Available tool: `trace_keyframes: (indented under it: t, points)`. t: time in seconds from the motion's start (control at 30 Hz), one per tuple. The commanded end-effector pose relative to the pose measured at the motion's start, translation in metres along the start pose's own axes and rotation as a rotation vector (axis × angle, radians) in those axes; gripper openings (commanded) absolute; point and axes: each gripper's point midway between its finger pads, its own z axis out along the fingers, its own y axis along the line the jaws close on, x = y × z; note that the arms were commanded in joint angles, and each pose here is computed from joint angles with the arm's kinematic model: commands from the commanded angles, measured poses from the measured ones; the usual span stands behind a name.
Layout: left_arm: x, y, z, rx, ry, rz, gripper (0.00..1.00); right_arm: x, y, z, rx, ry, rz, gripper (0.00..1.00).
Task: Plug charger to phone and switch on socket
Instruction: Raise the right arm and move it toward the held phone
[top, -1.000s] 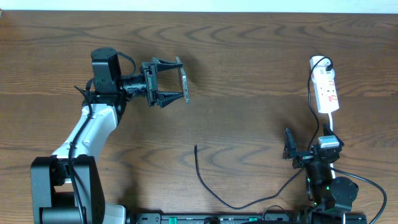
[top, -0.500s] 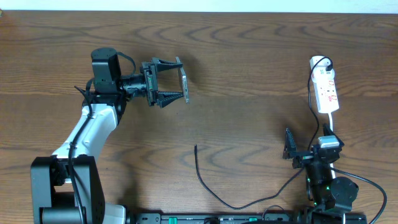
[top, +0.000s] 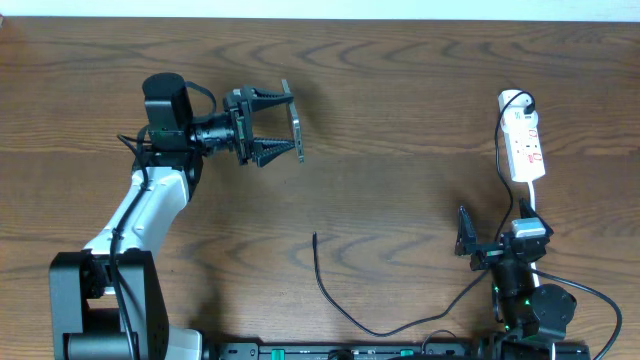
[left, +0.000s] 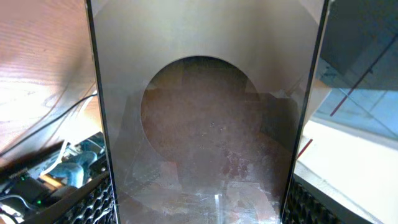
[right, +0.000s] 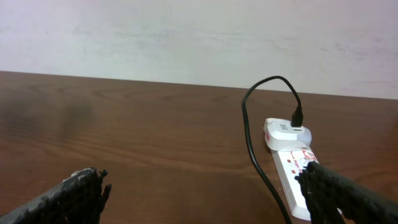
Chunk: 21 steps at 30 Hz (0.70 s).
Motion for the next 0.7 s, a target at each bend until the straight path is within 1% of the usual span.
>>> trace_keyframes:
  t: [0.0,0.17,0.33,0.47,0.67]
  points:
    - [0.013,-0.014,-0.003,0.018,0.026,0.087,0.07,0.001,0.001,0.000,-0.001,0.004,-0.007,0.99]
    - [0.013,-0.021,-0.003,0.036,0.014,0.146,0.07,-0.001,0.001,0.000,-0.001,-0.007,0.055,0.99]
    - [0.011,-0.025,-0.003,0.049,-0.001,0.194,0.08,-0.017,0.004,0.000,-0.028,-0.068,0.196,0.99]
    - [0.008,-0.028,-0.003,0.058,-0.021,0.216,0.07,-0.025,0.018,-0.003,-0.107,-0.069,0.194,0.99]
    - [0.005,-0.029,-0.003,0.064,-0.040,0.240,0.07,-0.043,0.023,-0.011,-0.122,-0.040,0.204,0.99]
